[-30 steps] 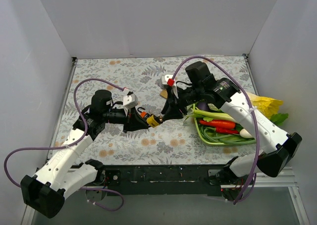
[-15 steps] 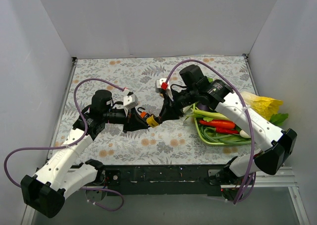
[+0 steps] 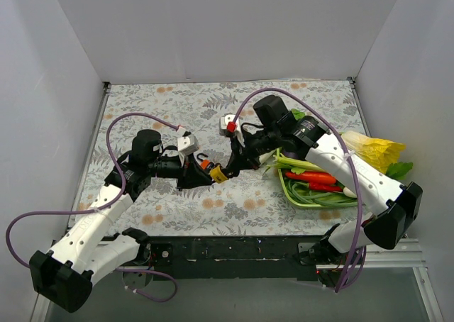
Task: Lock with the key
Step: Lock the lock.
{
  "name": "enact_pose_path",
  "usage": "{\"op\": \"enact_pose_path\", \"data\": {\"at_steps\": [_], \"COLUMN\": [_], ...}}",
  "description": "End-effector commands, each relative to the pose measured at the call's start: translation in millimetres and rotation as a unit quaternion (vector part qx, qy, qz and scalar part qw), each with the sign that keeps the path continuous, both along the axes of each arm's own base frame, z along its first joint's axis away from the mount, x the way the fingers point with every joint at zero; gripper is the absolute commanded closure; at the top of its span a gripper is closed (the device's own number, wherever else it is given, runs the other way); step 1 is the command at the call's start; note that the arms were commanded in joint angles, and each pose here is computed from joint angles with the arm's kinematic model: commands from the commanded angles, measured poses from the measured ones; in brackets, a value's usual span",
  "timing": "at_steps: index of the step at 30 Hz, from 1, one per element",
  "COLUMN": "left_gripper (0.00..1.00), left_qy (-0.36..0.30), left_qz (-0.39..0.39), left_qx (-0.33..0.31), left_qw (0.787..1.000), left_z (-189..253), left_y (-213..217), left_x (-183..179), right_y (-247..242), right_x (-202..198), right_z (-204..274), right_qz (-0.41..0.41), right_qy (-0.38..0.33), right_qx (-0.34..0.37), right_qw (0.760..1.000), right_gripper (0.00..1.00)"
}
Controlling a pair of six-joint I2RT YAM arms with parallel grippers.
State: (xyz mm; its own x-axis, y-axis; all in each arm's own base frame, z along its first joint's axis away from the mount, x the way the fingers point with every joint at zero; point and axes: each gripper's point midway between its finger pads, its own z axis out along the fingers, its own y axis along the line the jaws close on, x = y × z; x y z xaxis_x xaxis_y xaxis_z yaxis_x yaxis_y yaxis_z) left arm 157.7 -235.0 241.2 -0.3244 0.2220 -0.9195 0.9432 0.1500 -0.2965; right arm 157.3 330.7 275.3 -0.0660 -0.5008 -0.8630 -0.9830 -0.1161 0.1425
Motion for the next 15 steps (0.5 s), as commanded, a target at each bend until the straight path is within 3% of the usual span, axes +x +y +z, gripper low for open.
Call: {"op": "enact_pose_path", "data": {"at_steps": [1, 15], "left_gripper": [1.0, 1.0], "left_qy": [-0.051, -0.06], "left_qz": [-0.002, 0.004], "left_qx": [-0.013, 0.019], "left_qw": [0.999, 0.998], "left_z": [16, -6], "left_y": [1, 12], "left_x": [1, -2], "right_y": [-9, -41], "right_x": [-2, 42], "right_z": [-4, 29], "right_qz": [-0.007, -0.069], "right_qy": [0.003, 0.045], "right_qx": [-0.008, 0.039], "right_qw": [1.0, 0.996], "right_gripper": [0.99, 0.99]}}
